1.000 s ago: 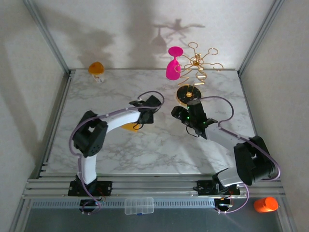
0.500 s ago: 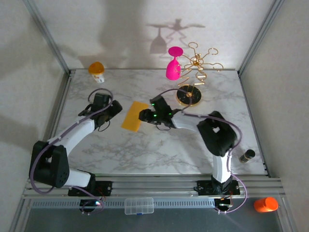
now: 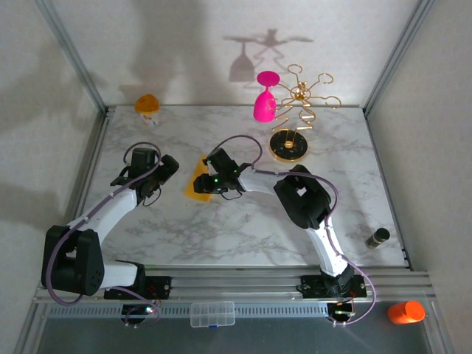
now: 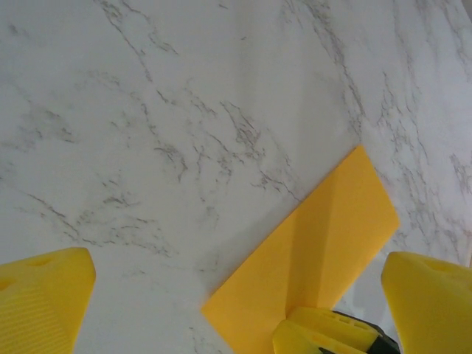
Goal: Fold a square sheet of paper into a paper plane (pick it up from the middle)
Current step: Move the paper to the center of the table, then third fold the triangle at the center of the table.
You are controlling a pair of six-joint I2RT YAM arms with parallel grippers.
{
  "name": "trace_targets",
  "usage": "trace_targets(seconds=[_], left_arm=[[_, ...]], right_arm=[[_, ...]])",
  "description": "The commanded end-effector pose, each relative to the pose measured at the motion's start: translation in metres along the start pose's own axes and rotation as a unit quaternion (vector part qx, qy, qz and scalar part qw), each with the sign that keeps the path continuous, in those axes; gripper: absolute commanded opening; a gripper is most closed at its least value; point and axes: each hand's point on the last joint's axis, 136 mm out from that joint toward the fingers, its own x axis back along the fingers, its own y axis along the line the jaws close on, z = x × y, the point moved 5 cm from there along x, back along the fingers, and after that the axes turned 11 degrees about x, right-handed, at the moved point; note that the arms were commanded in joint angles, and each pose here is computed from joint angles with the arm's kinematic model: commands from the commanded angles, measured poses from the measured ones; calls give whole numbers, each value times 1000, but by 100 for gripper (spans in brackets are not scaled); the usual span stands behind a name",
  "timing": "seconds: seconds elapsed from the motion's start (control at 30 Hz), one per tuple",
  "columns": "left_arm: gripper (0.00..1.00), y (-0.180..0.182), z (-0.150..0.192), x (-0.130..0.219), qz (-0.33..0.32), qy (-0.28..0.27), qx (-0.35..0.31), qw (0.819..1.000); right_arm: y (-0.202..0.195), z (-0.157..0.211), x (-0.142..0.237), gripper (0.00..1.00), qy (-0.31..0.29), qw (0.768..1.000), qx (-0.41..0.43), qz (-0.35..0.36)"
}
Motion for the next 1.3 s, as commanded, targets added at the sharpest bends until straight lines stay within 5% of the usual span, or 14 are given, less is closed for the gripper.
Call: trace_targets(seconds=[0.0,0.17,0.37,0.53,0.67,0.97,1.27], left_arm=[[99,0,3,-1,9,15,-11,1000],[99,-3,12,-6,15,46,-28,998],[99,-9,37,-13,29,98,-48,994],[99,-17,67,-14,48,141,-64,987],[97,-21,89,-19,52,169,-72,982],[83,-28,128,-31,70,233,-58,968],[57,-23,151,-37,51,280,-68,956]], right_arm=[[-44,53,13,44,92,994,13,57],[-74,75,59,44,108,990,65,70],[-61,61,84,43,79,990,95,73],[-64,23,115,45,-63,989,-66,114],[-74,23,109,44,-99,972,-173,123],[-81,15,81,44,-77,971,-195,114],[-100,59,72,45,-11,972,-189,139]])
